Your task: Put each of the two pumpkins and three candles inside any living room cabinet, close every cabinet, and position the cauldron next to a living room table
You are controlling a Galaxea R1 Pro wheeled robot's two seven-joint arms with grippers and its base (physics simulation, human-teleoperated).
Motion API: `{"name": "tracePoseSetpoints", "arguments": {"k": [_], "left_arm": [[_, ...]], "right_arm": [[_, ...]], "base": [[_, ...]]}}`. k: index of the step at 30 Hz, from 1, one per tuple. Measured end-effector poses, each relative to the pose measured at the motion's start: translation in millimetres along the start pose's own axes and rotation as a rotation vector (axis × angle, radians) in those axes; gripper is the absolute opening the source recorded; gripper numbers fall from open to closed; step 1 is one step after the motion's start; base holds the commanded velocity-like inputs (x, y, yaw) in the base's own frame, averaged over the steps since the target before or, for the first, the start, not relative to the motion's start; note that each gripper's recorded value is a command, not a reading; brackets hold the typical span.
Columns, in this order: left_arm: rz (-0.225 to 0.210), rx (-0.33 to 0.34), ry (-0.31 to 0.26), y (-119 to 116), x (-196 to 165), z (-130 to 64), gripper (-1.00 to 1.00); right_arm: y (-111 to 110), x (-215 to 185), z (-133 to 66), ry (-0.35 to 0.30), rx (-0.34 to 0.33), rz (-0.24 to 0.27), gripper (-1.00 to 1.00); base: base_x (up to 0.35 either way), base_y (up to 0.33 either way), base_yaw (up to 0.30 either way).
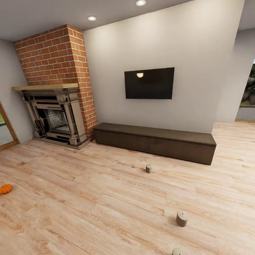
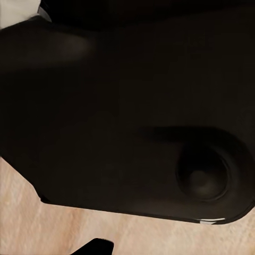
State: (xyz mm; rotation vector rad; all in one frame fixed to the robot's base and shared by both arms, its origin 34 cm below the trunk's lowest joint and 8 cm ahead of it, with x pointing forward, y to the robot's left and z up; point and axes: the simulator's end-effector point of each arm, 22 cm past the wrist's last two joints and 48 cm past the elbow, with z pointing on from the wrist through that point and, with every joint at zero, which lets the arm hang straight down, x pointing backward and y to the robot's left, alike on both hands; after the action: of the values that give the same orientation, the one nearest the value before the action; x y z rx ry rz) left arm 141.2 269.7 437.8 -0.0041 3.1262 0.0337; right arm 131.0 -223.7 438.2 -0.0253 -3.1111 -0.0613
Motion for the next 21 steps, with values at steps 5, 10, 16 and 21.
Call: {"name": "tracePoseSetpoints", "arguments": {"k": [5,10,16,21], "left_arm": [[0.000,0.000,0.000,-0.3,0.0,0.0,1.00],[0.002,-0.005,0.000,3.8,0.2,0.0,1.00],[0.002,-0.004,0.000,3.3,0.0,0.0,1.00],[0.000,0.000,0.000,-0.1,0.0,0.0,1.00]], "right_arm": [[2.3,0.1,0.0,0.000,-0.004,0.000,1.00],[5.9,1.1,0.0,0.002,-0.009,-0.003,1.00],[8.6,5.0,0.0,0.010,-0.012,-0.008,1.00],[10.8,6.8,-0.1,0.014,-0.015,-0.008,1.00]], "base": [[0.000,0.000,0.000],[0.000,0.000,0.074],[0.000,0.000,0.245],[0.000,0.000,0.283]]}}
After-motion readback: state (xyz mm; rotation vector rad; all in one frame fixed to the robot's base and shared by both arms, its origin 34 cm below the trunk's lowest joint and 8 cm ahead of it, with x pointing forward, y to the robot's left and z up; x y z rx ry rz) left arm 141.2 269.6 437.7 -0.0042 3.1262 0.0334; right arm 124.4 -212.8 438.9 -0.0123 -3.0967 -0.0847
